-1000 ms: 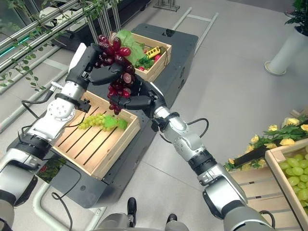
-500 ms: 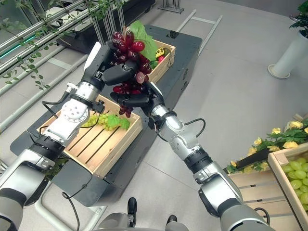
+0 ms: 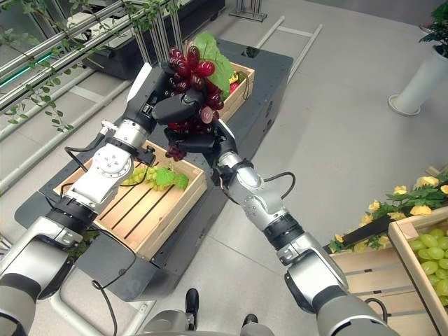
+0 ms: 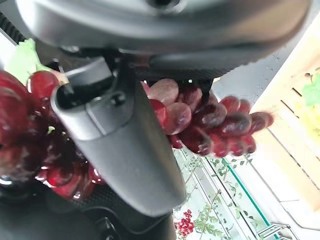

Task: Pick up the fruits from the basket on one side to the basket on the other side

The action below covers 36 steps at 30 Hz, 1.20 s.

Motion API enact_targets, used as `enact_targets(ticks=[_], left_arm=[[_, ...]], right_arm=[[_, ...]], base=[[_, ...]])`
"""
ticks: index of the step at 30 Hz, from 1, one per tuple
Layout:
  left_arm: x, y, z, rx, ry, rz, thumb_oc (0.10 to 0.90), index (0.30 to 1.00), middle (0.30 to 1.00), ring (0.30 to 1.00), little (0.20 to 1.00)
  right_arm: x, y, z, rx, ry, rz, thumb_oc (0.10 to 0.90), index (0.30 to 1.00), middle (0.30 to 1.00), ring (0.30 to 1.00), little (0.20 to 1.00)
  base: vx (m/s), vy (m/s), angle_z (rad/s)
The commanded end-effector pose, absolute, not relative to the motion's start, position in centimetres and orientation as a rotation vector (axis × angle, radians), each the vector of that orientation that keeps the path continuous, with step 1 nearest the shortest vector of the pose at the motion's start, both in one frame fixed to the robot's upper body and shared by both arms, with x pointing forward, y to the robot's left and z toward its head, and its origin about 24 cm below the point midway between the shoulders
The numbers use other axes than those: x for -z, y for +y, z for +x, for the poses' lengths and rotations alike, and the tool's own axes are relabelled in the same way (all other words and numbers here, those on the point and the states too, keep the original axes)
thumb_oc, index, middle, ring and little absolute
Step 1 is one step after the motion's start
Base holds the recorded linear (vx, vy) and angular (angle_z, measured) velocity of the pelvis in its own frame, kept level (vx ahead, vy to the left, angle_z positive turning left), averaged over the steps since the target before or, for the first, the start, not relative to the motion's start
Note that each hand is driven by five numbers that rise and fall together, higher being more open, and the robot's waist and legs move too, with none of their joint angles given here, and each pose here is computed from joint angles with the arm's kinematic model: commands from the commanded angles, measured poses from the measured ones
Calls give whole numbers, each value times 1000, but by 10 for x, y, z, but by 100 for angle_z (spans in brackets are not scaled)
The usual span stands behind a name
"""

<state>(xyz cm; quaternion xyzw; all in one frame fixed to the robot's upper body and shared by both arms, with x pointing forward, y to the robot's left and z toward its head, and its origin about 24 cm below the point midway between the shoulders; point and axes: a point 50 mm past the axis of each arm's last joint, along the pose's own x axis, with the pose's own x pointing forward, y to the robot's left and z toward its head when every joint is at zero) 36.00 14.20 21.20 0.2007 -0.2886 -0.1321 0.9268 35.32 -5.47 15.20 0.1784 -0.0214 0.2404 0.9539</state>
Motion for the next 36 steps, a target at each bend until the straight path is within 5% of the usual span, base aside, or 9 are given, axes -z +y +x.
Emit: enact_targets(ticks=[1, 22, 31, 36], left_arm=[[-234, 134, 369, 227, -663, 345, 800, 900, 900, 900, 900], [-193, 223, 377, -271, -491, 387, 800, 900, 900, 900, 900], [-160, 282, 357, -581, -395, 97, 800, 900, 900, 900, 900], [-144, 276, 353, -554, -366, 114, 800, 900, 900, 900, 900]], right_arm=[[-212, -61, 360, -403, -360, 543, 400, 300, 300, 300, 300], [-186, -91, 360, -315, -356, 525, 400, 300, 300, 300, 300], [-154, -118, 354, -241, -310, 399, 400, 300, 300, 300, 300], [-139, -127, 352, -208, -277, 369, 400, 300, 300, 300, 300]], base=[[0, 0, 0], [-7, 1, -1], [2, 3, -5], [5, -4, -4]])
